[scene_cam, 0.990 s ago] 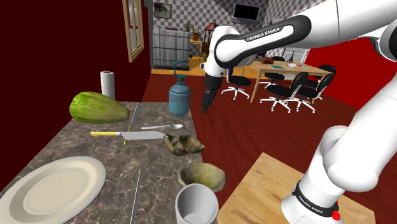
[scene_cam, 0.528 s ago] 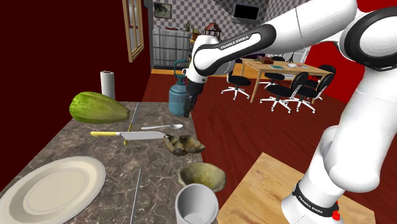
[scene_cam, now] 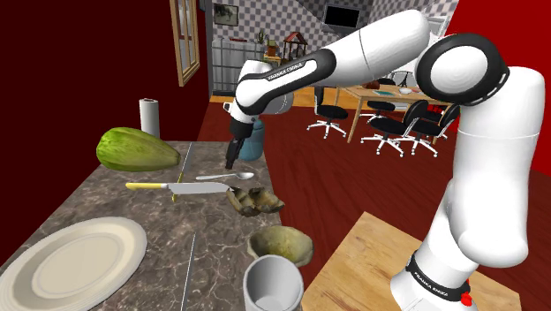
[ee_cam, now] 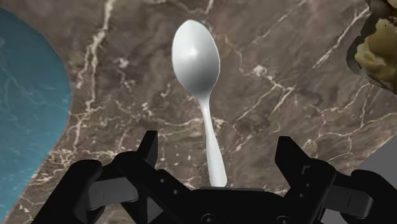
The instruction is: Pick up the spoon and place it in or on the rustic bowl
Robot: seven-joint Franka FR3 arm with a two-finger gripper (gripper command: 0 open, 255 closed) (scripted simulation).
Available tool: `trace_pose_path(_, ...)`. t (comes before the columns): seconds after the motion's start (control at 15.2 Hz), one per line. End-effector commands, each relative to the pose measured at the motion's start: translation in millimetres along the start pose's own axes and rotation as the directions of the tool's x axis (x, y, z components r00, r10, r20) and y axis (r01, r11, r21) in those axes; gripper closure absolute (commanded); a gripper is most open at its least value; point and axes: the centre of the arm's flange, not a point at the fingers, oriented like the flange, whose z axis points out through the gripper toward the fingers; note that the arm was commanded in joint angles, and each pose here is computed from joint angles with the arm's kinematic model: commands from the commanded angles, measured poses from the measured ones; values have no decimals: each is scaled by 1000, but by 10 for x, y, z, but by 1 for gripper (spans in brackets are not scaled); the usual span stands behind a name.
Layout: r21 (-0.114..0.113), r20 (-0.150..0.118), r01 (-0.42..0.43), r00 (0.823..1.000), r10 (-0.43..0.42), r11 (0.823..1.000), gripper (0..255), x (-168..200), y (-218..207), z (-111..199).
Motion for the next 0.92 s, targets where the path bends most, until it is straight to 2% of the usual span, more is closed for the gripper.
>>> trace_pose_path(0.0, 9, -17, 36, 999, -36, 999, 0, 202, -24, 130)
trace_pose_path(0.53, 9, -18, 38, 999, -38, 999, 0, 219, -29, 536)
trace_pose_path(0.86, 9, -18, 38, 999, -38, 999, 0, 219, -29, 536)
